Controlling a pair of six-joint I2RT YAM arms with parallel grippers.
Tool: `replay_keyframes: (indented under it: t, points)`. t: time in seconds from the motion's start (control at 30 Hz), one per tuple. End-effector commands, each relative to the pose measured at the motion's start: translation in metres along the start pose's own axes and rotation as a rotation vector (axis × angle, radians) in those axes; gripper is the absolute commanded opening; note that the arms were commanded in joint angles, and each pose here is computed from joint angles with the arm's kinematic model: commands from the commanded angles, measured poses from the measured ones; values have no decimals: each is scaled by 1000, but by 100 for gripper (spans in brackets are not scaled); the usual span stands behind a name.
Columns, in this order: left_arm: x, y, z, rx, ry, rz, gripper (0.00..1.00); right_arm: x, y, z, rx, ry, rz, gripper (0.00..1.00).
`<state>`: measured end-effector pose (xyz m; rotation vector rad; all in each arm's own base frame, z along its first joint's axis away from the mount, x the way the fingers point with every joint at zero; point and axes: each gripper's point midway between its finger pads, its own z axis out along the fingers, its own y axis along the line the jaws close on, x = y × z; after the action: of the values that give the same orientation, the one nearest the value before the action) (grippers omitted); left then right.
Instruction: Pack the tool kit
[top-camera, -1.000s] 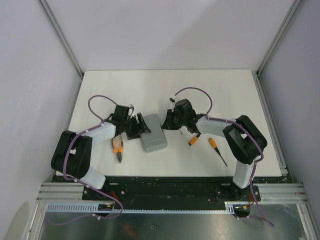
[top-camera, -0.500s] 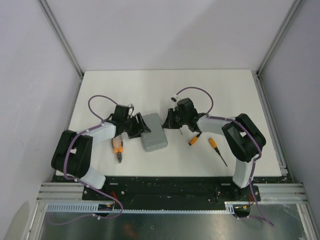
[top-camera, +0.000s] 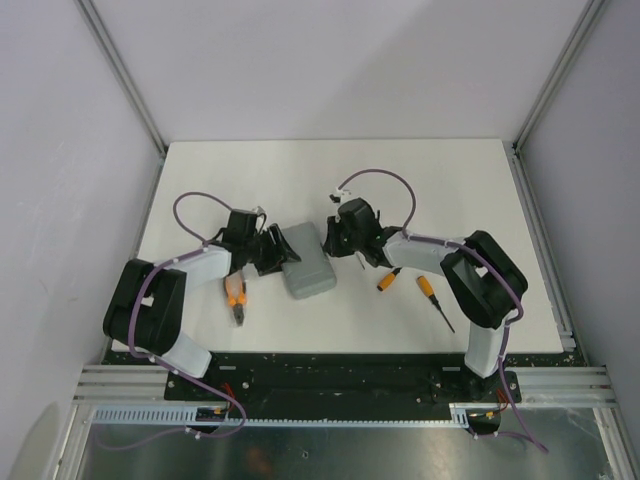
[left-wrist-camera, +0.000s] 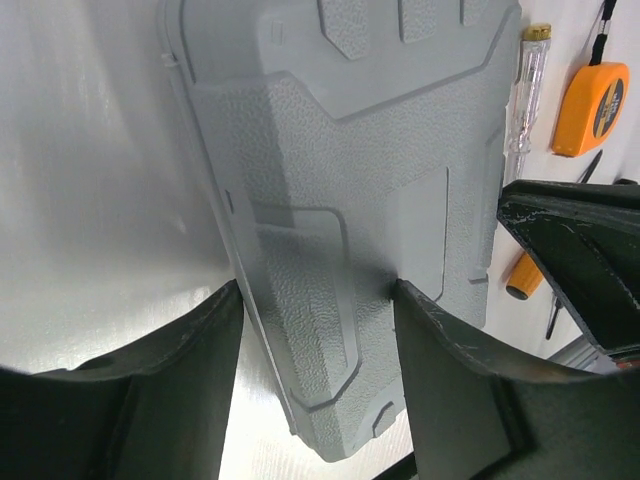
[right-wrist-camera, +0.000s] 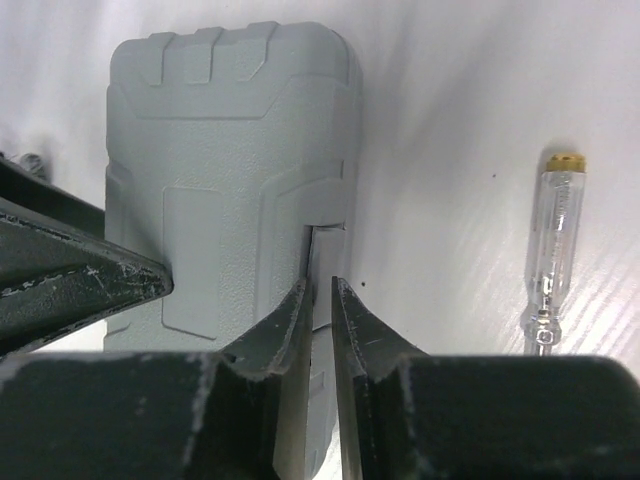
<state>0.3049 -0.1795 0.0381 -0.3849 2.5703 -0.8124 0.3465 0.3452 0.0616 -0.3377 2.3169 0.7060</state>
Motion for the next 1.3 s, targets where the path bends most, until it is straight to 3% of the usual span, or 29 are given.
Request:
replay_keyframes:
  t: [0.0, 0.1, 0.3, 0.8, 0.97, 1.07, 1.2, 1.27]
  points:
    - [48, 49, 9, -161, 135, -43, 25, 38, -56, -6, 285, 109, -107, 15]
    - [54, 57, 9, -184, 143, -51, 11, 33, -60, -10, 339, 97, -136, 12]
    - [66, 72, 8, -230, 166, -70, 1, 20, -67, -20, 413, 59, -155, 8]
    - [75, 89, 2, -287, 156, -69, 0, -21, -96, -52, 655, 16, -157, 6]
    - [71, 88, 1, -288, 146, -48, 0, -30, -89, -55, 630, -1, -173, 7]
    - [68, 83, 1, -271, 143, -30, 0, -38, -66, -52, 518, -17, -187, 11]
    - [59, 75, -1, -252, 111, -15, 6, -49, -23, -49, 290, -36, -169, 37]
    - [56, 72, -1, -245, 105, -14, 10, -49, -14, -48, 211, -23, -127, 44]
